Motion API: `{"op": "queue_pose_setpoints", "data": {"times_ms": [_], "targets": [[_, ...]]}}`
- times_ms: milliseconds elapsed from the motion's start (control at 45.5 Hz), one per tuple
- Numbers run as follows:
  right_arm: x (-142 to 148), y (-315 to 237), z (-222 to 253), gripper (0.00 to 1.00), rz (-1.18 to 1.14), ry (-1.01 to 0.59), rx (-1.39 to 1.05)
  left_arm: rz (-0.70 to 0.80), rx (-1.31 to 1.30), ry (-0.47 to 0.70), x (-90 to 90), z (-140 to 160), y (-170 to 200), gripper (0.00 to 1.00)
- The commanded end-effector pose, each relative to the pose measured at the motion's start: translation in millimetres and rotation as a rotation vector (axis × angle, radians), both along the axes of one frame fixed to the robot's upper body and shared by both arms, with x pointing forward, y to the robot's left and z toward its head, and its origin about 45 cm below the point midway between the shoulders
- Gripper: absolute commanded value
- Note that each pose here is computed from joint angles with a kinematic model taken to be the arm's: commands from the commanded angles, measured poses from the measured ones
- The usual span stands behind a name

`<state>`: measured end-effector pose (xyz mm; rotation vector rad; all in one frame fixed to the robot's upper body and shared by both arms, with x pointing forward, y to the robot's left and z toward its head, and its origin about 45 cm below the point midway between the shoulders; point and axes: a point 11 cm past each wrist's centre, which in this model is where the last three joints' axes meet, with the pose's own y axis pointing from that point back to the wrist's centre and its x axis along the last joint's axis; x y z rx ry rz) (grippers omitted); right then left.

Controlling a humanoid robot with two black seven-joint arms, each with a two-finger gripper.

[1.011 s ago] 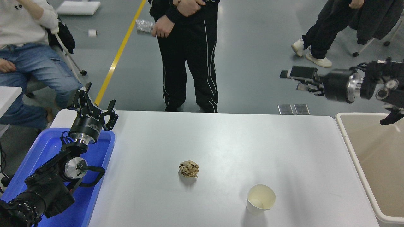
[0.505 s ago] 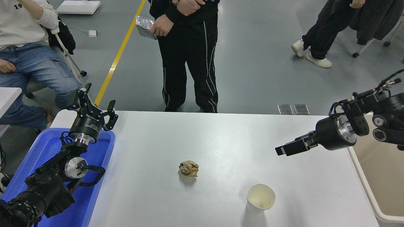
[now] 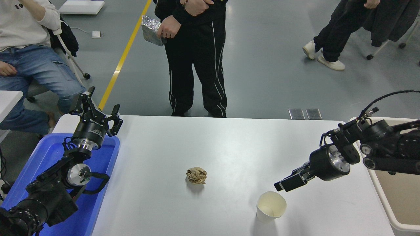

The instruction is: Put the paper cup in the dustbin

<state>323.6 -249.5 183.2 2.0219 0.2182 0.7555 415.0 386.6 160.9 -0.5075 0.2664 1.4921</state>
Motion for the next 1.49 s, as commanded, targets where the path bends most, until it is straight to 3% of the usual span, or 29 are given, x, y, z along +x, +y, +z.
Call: {"op": "queue_pose_setpoints", "data": {"times_ms": [0,484,615,703,747,813,857,879,1473], "targets": [[-7,-5,-26,0.99,-0.046,0.031,0.022,0.001,0.0,0.001,-0.1,0,0,1.0],[-21,-4,-63,0.98,-0.12,0.032,0.099,0.0,0.0,0.0,0.0,0,0,1.0],[-21,-8,-69,0.89,-0.122,-0.03,0.112,0.0,0.0,0.0,0.0,0,0,1.0],[-18,-6,-70,0.77,-0.114,-0.06,0.12,0.0,0.0,0.0,0.0,0,0,1.0],[-14,-6,-70,0.66,-0.115,-0.076,0.117,0.0,0.0,0.0,0.0,0,0,1.0],[-10,-4,-71,0.4,-0.108,-0.084,0.111,0.001,0.0,0.001,-0.1,0,0,1.0],[-9,-2,-72,0.17,-0.102,-0.084,0.107,0.0,0.001,0.001,-0.1,0,0,1.0],[-9,-5,-73,0.0,-0.101,-0.085,0.094,0.0,0.0,0.0,0.0,0,0,1.0],[-5,-9,-68,0.0,-0.103,-0.089,0.102,0.0,0.0,0.0,0.0,0,0,1.0]]}}
